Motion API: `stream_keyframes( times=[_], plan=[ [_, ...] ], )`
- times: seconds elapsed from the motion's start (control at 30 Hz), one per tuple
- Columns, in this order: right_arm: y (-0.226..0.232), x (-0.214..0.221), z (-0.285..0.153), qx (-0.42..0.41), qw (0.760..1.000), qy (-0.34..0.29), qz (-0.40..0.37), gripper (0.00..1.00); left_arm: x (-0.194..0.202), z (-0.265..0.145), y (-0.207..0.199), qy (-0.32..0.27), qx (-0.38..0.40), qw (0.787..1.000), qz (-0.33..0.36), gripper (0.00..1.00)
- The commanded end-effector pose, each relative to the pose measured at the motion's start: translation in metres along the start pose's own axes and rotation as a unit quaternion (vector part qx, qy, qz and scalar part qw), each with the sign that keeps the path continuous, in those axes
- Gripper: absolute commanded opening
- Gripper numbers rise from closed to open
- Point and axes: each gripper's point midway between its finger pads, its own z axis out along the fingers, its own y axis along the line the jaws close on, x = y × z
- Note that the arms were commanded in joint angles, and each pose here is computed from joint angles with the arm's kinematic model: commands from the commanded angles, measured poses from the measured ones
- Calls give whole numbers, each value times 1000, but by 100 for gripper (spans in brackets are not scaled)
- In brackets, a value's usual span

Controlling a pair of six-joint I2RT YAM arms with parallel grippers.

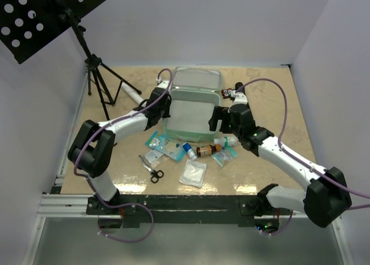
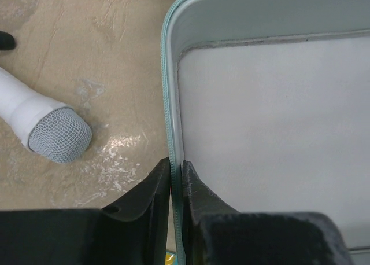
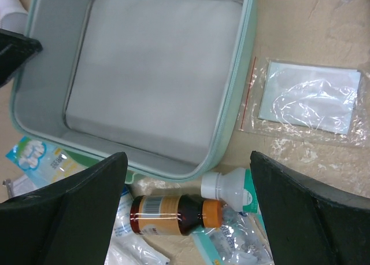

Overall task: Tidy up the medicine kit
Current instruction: Adjust the medicine box at the center of the board.

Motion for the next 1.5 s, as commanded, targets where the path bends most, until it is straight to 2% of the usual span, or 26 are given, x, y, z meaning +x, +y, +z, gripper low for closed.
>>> stream_keyframes(
  times=[0.0, 0.17, 0.57, 0.77, 0.9, 0.97, 1.0, 1.27, 1.3, 1.47],
  plan=[
    [-2, 14, 10, 6, 1000, 20, 1, 92, -6, -8, 5, -21, -11, 999, -45, 0],
    [-5, 10, 6, 13, 1000, 14, 2, 91, -23, -1, 15, -33, -31, 994, -95, 0],
    [-4, 10, 2, 12, 1000, 16, 10, 91, -35, 25, 10, -38, -39, 987, -149, 0],
    [-4, 13, 6, 11, 1000, 22, 9, 91, -42, 26, 6, -39, -33, 987, -150, 2],
    [-5, 20, 9, 12, 999, 31, 14, 92, -50, 6, 13, -47, -41, 986, -152, 35],
    [-11, 24, 12, 27, 999, 35, 16, 93, -57, -8, 19, -62, -47, 985, -154, 84],
    [-12, 26, 13, 32, 999, 36, 16, 93, -61, -16, 21, -69, -49, 984, -155, 91],
    [-27, 50, 19, 71, 994, 61, 54, 93, -83, -78, 29, -126, -23, 972, -200, 95],
    [-29, 54, 18, 75, 993, 67, 63, 96, -76, -81, 27, -123, -14, 970, -210, 100],
    [-30, 51, 10, 85, 991, 60, 84, 98, -53, -100, 9, -119, 42, 965, -230, 100]
  ],
)
